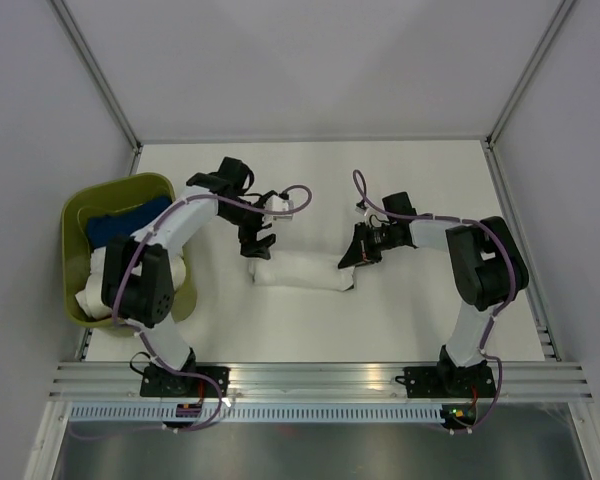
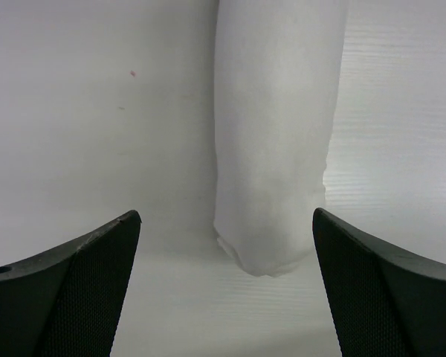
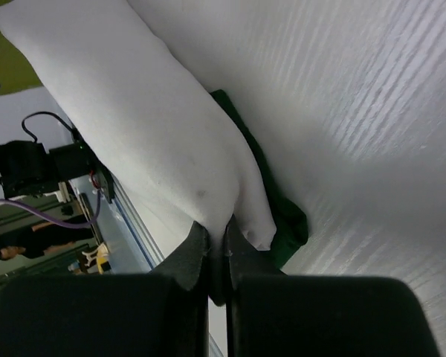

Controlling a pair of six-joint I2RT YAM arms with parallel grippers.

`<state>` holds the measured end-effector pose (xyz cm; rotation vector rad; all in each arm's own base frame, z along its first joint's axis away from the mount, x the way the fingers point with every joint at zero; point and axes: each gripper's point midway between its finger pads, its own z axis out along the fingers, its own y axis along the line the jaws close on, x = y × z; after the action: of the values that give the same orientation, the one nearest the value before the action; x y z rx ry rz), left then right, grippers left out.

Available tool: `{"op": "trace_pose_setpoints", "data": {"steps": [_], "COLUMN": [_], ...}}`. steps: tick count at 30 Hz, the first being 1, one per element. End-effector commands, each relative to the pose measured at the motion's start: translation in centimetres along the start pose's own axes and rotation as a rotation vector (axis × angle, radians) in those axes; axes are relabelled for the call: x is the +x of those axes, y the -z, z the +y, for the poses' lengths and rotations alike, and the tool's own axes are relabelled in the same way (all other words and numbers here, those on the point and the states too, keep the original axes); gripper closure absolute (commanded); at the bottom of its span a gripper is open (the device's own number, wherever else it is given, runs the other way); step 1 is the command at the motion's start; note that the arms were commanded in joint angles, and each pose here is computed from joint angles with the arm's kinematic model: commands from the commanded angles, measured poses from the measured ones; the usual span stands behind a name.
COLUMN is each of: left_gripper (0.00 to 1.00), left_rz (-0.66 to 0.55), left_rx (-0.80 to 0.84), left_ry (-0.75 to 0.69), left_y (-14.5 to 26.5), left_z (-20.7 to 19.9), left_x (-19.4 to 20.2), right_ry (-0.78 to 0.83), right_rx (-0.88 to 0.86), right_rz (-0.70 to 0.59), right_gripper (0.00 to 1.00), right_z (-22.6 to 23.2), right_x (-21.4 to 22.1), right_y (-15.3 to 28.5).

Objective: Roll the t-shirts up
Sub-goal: Roll the tshirt, then place the rolled tshirt into the container

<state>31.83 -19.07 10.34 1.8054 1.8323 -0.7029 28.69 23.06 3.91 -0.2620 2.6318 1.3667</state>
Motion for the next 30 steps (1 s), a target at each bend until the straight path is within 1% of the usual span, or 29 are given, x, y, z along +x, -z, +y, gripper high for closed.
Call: {"op": "trace_pose_setpoints", "data": {"steps": [1,2,4,5,6,9,10,12,15,19,21,22,25,27,28,30], "left_gripper": [0.0,0.0,0.0,0.0,0.0,0.0,0.0,0.0,0.0,0.0,0.0,0.0,0.0,0.0,0.0,0.0], "left_rz": [-0.047,0.001,0.041,0.064,0.069,0.085,0.107,0.104,0.099,0.077,0.056,0.013,-0.018,0.008,0.051,0.092], "left_rx": [-0.176,-0.158,-0.173,-0.145,-0.133,-0.143,-0.183,-0.23,-0.263,-0.251,-0.239,-0.233,-0.213,-0.21,-0.205,-0.211], "left_ry": [-0.301,-0.315,-0.385,-0.369,-0.373,-0.382,-0.387,-0.395,-0.407,-0.429,-0.465,-0.509,-0.569,-0.58,-0.578,-0.573], "left_y": [0.6,-1.2,-3.2,-4.5,-5.2,-7.5,-7.8,-8.5,-8.5,-8.3,-8.1,-7.3,-7.0,-7.6,-8.4,-8.9], "left_z": [1.4,-0.1,-1.4,-2.6,-3.2,-3.1,-2.1,-0.3,1.1,0.5,-0.2,-0.8,-1.7,-1.1,-0.4,0.3], "left_x": [-5.0,-4.5,-5.4,-4.3,-4.3,-3.9,-3.8,-4.5,-5.5,-6.1,-6.5,-7.8,-8.2,-7.8,-6.8,-6.0], "right_ry": [-0.117,-0.138,-0.158,-0.16,-0.147,-0.116,-0.109,-0.087,-0.069,-0.069,-0.07,-0.074,-0.079,-0.078,-0.08,-0.075], "right_rx": [0.006,0.028,0.048,0.05,0.053,0.056,0.055,0.054,0.059,0.052,0.048,0.05,0.051,0.047,0.046,0.047], "right_rz": [-0.023,-0.025,-0.002,0.002,0.0,-0.01,-0.007,-0.01,0.013,0.022,0.024,0.027,0.03,0.033,0.034,0.035], "right_gripper": [0.99,0.99,0.99,0.99,0.99,0.97,0.97,0.95,0.94,0.94,0.94,0.94,0.94,0.93,0.93,0.92], "right_z": [-0.2,-0.9,-1.6,-1.8,-1.9,-1.7,-1.6,-1.4,-1.4,-1.5,-1.5,-1.6,-1.7,-1.8,-1.7,-1.7], "right_x": [-1.8,-1.8,-1.2,-1.0,-1.0,-1.2,-1.2,-1.4,-0.9,-0.4,-0.3,-0.2,-0.3,-0.4,-0.4,-0.4], "right_y": [0.0,0.1,-0.1,-0.3,-0.2,0.1,0.1,0.3,0.5,0.5,0.4,0.3,0.2,0.2,0.1,0.2]}}
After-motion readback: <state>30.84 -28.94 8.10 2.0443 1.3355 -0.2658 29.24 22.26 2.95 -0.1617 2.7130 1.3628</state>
